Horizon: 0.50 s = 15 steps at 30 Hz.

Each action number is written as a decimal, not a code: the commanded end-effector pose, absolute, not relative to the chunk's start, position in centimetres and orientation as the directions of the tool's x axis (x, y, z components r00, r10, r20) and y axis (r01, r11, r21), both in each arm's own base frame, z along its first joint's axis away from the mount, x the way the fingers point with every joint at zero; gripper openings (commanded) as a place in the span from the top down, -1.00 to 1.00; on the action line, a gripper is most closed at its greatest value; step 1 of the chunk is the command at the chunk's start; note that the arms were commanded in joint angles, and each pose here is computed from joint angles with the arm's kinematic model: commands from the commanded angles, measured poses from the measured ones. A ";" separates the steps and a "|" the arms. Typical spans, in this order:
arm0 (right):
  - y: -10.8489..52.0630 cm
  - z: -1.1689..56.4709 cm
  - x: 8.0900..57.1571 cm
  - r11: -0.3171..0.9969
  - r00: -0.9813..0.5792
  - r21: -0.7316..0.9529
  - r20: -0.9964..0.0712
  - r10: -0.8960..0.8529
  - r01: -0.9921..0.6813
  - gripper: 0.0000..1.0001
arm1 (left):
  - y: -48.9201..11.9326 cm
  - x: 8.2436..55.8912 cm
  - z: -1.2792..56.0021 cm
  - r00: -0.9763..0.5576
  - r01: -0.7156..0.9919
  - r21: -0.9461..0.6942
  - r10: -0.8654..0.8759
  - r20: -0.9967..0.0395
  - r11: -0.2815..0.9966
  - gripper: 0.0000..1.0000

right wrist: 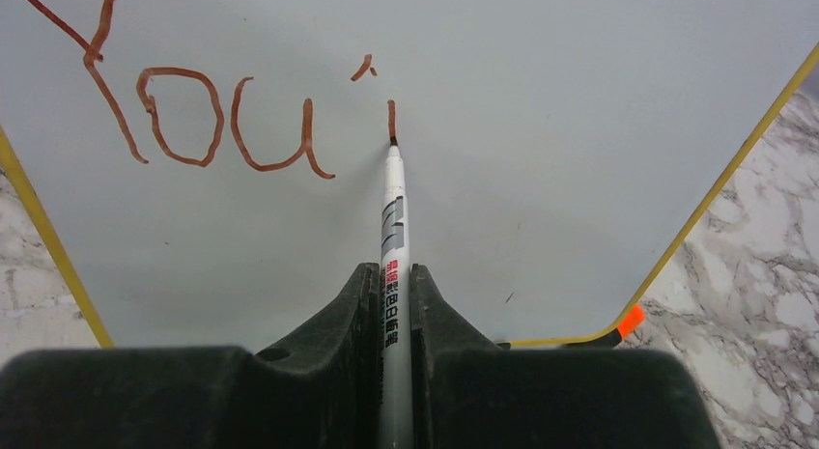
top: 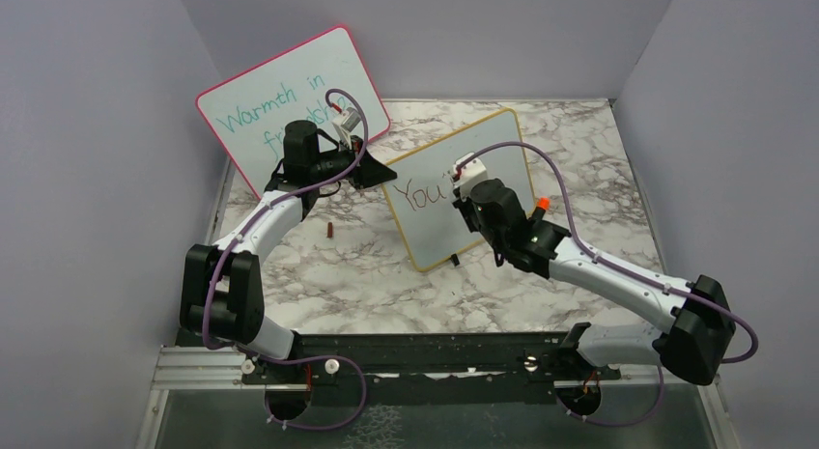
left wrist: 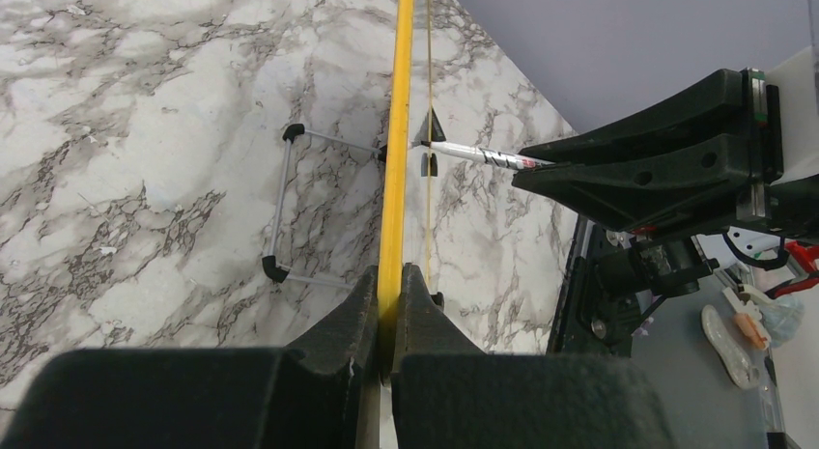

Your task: Write a sentence on the whiteboard

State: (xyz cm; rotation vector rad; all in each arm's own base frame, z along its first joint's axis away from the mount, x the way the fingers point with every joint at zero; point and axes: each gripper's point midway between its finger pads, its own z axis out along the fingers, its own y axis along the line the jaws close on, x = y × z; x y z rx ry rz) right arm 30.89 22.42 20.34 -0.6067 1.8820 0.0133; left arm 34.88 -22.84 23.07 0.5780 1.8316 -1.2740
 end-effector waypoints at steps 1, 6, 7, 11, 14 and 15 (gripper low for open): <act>21.5 18.6 29.8 0.862 -0.318 -0.267 -0.849 -0.422 -0.431 0.98 | -23.4 33.2 18.4 -0.659 0.696 -0.606 0.009 -0.752 0.385 1.00; 21.4 18.4 29.4 0.863 -0.328 -0.254 -0.849 -0.415 -0.436 0.98 | -23.4 33.2 18.5 -0.659 0.697 -0.605 0.009 -0.753 0.384 1.00; 21.4 18.3 29.3 0.863 -0.330 -0.252 -0.848 -0.415 -0.438 0.98 | -23.4 33.2 18.4 -0.659 0.697 -0.606 0.009 -0.752 0.385 1.00; 21.5 18.4 29.6 0.865 -0.320 -0.254 -0.854 -0.411 -0.433 0.98 | -23.4 33.1 18.5 -0.658 0.698 -0.606 0.009 -0.753 0.383 1.00; 21.8 19.0 30.0 0.870 -0.298 -0.252 -0.868 -0.397 -0.424 0.98 | -23.4 33.1 18.4 -0.661 0.696 -0.608 0.010 -0.751 0.383 1.00; 21.8 19.2 30.2 0.872 -0.292 -0.252 -0.872 -0.392 -0.419 0.98 | -23.4 33.1 18.4 -0.660 0.697 -0.607 0.010 -0.751 0.382 1.00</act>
